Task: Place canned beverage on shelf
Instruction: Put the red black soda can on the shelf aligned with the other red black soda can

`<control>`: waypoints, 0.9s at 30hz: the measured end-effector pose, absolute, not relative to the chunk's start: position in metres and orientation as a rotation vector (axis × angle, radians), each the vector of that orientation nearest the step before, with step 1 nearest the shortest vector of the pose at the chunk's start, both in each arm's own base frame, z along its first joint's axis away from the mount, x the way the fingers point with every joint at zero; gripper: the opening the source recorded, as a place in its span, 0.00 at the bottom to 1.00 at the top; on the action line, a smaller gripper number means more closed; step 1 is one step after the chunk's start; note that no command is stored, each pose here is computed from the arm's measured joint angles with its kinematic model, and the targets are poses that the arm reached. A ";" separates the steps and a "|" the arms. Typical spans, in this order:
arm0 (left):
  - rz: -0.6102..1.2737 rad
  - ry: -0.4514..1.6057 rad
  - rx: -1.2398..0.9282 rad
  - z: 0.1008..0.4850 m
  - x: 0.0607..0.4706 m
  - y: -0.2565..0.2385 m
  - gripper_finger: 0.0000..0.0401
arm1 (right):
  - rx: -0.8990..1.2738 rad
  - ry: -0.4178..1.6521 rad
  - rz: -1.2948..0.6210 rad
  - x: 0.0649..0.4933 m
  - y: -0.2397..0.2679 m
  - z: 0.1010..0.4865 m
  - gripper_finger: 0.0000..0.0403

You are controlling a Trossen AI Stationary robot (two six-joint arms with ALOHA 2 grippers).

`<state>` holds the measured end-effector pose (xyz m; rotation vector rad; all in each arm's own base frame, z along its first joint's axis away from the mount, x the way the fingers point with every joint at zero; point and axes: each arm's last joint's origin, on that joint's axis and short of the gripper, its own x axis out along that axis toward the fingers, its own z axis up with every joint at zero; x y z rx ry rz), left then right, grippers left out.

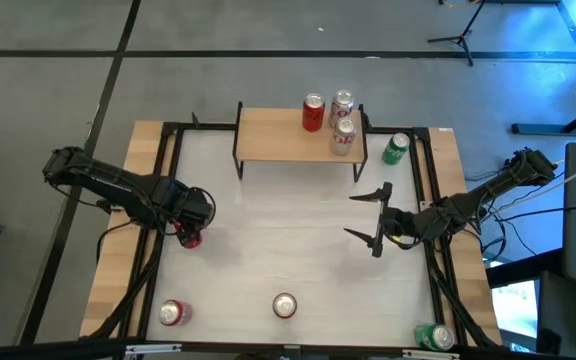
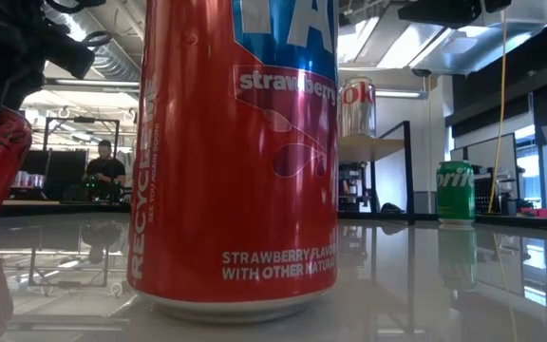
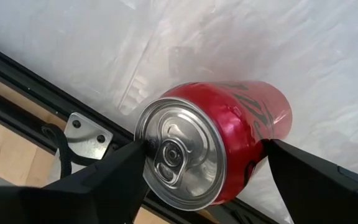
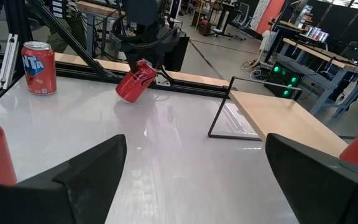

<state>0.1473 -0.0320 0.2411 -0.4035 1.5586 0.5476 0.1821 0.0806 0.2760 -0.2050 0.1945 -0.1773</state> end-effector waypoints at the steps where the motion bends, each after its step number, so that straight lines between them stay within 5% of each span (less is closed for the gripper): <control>1: 0.548 1.558 -0.403 0.241 0.147 -0.032 0.79 | -0.205 0.195 -0.177 0.182 0.081 0.276 0.95; 17: 0.541 1.541 -0.402 0.241 0.149 -0.032 0.66 | -0.206 0.194 -0.177 0.182 0.081 0.276 0.95; 27: 0.780 1.460 -0.678 0.241 0.150 -0.034 0.72 | -0.205 0.194 -0.177 0.182 0.081 0.276 0.95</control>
